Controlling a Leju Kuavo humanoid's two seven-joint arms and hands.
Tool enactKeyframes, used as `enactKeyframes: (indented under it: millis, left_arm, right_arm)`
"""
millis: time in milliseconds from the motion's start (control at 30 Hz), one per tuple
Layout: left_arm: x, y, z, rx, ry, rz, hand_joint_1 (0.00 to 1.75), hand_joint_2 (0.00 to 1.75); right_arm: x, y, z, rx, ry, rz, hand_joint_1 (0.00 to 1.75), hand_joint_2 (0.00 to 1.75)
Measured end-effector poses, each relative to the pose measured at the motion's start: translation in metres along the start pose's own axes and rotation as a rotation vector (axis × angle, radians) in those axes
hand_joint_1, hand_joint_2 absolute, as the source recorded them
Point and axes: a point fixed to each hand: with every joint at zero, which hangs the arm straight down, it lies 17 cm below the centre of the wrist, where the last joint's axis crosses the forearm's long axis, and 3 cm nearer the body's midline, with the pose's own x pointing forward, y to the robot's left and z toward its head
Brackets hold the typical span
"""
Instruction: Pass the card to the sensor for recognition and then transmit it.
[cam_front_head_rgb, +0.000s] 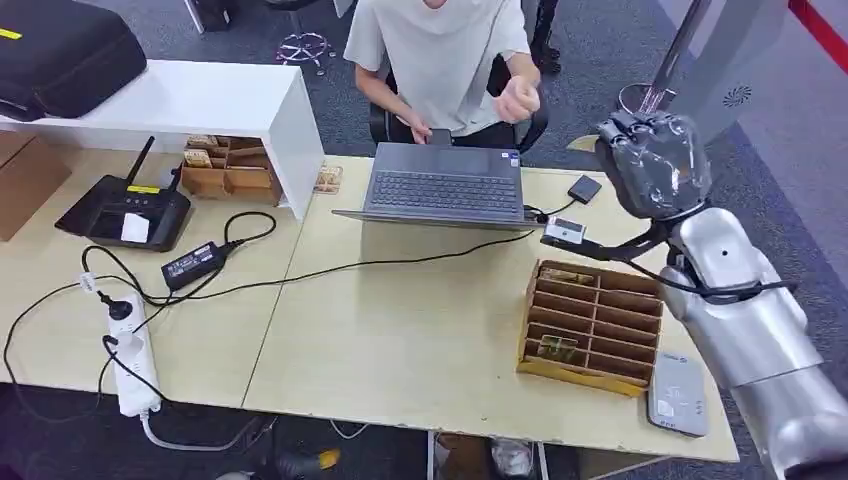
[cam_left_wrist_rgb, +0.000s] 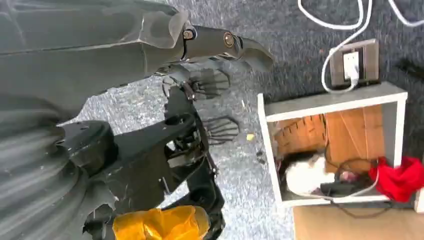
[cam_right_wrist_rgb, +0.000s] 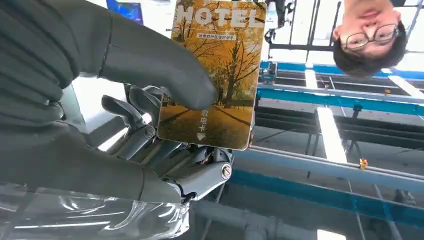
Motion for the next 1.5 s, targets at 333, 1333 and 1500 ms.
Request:
enactKeyframes:
  millis: [333, 1333, 1500]
  left_arm:
    - [0.001, -0.027, -0.002, -0.053, 0.03, -0.052, 0.0, 1.75]
    - [-0.004, -0.06, 0.001, -0.148, 0.067, -0.028, 0.0, 1.75]
    - [-0.004, -0.06, 0.001, -0.149, 0.066, -0.019, 0.0, 1.75]
  right_arm:
    - [0.03, 0.029, -0.075, 0.115, -0.021, 0.122, 1.68, 1.75]
    - [0.079, 0.081, -0.078, 0.278, -0.034, 0.097, 0.0, 1.75]
    - [0.047, 0.083, -0.077, 0.311, -0.006, 0.154, 0.0, 1.75]
